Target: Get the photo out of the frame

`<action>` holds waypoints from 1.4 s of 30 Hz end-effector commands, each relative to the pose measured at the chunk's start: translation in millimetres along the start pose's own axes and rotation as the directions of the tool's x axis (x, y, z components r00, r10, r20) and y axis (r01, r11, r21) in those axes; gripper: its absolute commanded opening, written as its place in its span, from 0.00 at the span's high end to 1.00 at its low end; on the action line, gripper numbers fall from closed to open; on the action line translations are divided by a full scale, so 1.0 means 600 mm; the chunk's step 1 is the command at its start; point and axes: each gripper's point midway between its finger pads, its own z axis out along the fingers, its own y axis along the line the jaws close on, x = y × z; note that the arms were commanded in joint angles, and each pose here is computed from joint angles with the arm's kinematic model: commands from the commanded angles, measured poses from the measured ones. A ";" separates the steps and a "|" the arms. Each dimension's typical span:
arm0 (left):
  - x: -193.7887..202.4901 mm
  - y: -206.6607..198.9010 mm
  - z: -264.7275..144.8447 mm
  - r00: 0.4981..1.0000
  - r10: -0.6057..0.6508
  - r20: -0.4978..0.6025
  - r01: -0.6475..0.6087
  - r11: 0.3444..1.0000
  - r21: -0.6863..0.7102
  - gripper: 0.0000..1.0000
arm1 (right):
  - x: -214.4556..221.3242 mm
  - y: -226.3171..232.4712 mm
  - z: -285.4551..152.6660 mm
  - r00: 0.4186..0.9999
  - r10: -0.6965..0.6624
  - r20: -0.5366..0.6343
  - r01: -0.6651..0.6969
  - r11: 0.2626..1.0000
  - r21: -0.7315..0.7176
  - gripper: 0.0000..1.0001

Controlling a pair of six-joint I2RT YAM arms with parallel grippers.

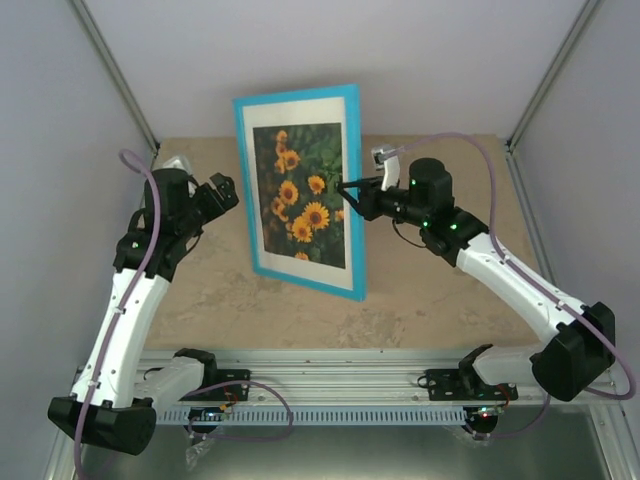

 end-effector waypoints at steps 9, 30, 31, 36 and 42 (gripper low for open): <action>0.067 0.014 0.030 0.990 0.002 -0.140 -0.001 1.000 0.011 0.00 | 0.089 -0.079 -0.012 0.902 0.393 -0.176 -0.414 0.904 -0.102 1.00; 0.194 0.078 0.097 0.938 -0.041 -0.344 0.015 0.997 -0.076 0.00 | 0.304 -0.234 0.022 0.733 0.632 -0.250 -0.626 0.771 0.113 1.00; 0.199 0.083 0.100 0.937 -0.041 -0.347 0.012 0.996 -0.085 0.00 | 0.312 -0.241 0.025 0.726 0.644 -0.243 -0.634 0.763 0.125 0.99; 0.226 0.099 0.117 0.923 -0.043 -0.382 0.003 0.995 -0.105 0.00 | 0.326 -0.267 0.039 0.717 0.673 -0.181 -0.658 0.740 0.142 1.00; 0.256 0.127 0.148 0.901 -0.044 -0.431 -0.025 0.988 -0.155 0.00 | 0.348 -0.273 0.074 0.680 0.717 -0.153 -0.706 0.696 0.130 1.00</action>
